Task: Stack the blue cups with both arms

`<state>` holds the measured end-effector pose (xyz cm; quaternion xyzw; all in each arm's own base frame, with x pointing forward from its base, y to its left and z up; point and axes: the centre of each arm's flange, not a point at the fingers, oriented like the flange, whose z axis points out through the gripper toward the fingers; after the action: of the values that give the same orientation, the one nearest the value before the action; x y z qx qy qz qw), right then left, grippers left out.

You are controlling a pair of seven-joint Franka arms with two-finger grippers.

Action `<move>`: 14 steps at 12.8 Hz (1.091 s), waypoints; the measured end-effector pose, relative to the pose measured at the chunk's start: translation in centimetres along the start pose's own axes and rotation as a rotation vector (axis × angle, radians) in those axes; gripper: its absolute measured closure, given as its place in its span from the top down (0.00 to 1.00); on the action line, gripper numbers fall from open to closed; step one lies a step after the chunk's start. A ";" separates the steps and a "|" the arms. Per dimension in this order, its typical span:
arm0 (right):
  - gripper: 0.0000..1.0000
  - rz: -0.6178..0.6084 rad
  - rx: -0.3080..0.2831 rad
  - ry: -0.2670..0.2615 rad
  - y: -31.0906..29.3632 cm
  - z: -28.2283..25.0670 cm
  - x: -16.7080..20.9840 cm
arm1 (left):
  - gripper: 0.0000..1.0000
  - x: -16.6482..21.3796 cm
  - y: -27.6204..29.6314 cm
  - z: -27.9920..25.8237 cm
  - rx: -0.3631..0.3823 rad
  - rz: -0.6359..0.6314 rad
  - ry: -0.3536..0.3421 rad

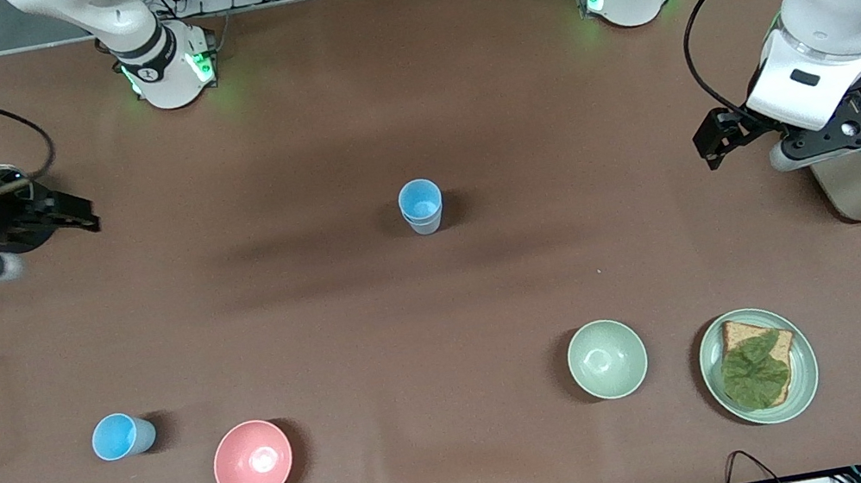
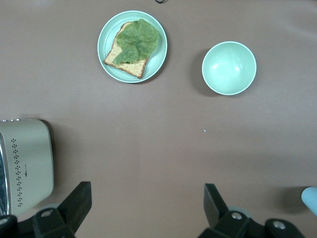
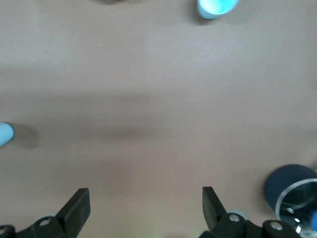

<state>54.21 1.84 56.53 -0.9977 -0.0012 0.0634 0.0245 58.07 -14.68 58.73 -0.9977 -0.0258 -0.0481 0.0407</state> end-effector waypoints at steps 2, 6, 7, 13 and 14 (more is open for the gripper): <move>1.00 -0.048 0.001 0.003 3.4 -1.0 -0.9 | 1.00 0.0 0.0 0.0 -0.001 0.008 0.000; 1.00 -0.067 0.012 -0.006 6.6 -3.5 -2.6 | 1.00 -0.1 0.2 0.0 -0.032 0.003 -0.013; 1.00 -0.067 0.012 0.002 6.5 -4.2 -2.8 | 1.00 -0.1 0.1 0.1 -0.034 0.001 -0.022; 1.00 -0.003 0.017 0.006 6.7 -5.1 -3.2 | 1.00 -0.7 -1.4 -0.2 -0.075 0.010 -0.069; 1.00 0.007 0.017 0.007 6.6 -5.5 -3.3 | 1.00 -0.8 -2.1 -0.3 -0.093 0.009 -0.073</move>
<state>51.62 -5.04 62.06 -0.9976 0.0029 0.0602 0.0327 57.14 -12.63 59.15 -0.9997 -0.0207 -0.0126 -0.0062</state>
